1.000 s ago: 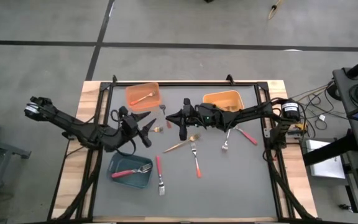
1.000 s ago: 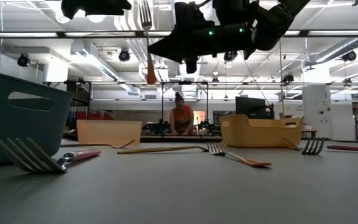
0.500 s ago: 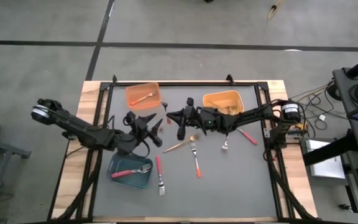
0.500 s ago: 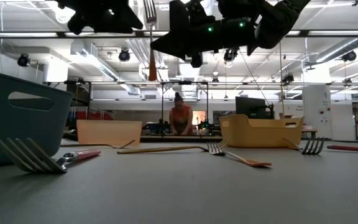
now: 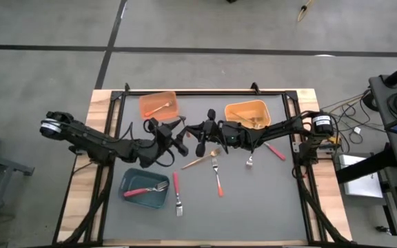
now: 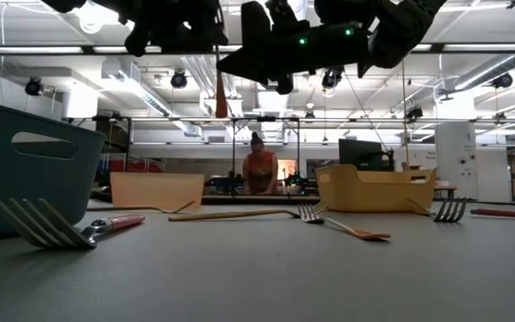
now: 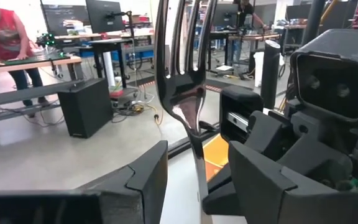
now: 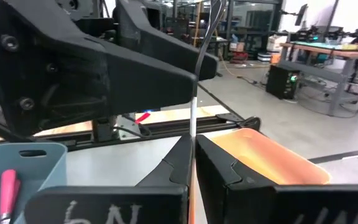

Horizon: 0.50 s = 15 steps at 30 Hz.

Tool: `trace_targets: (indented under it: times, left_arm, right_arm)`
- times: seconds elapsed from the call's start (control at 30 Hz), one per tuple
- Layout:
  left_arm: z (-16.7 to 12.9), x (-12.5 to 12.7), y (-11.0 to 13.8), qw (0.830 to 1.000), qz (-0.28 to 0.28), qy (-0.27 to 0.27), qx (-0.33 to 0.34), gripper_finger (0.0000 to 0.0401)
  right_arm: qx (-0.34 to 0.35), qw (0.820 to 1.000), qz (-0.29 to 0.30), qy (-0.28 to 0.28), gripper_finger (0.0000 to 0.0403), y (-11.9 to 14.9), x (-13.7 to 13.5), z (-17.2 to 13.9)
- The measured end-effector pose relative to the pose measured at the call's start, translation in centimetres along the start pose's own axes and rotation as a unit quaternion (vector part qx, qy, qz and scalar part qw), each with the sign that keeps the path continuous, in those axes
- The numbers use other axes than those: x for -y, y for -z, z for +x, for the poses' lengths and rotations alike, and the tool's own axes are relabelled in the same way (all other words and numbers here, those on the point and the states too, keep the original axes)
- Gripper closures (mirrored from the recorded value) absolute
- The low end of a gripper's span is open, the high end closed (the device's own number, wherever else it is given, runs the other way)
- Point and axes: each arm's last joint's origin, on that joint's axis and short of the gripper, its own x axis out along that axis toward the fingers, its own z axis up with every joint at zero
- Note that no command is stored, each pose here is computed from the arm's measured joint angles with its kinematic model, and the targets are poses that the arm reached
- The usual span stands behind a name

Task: Sort silverware by color (type)
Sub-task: Put the orange fork into the orange bin

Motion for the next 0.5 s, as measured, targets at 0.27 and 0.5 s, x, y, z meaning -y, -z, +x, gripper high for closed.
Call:
trace_targets:
  times: [0.27,0.5]
  left_arm:
    - [0.38,-0.24,-0.01,1.0,-0.009,-0.007,0.0,0.0315]
    - [0.6,-0.22,0.0,1.0,-0.019,0.015,-0.003,0.0393]
  right_arm:
    - [0.0,1.0,-0.007,0.004,0.0394,0.0,0.03,0.0]
    - [-0.004,1.0,-0.007,0.003,0.0394,0.07,0.03,0.01]
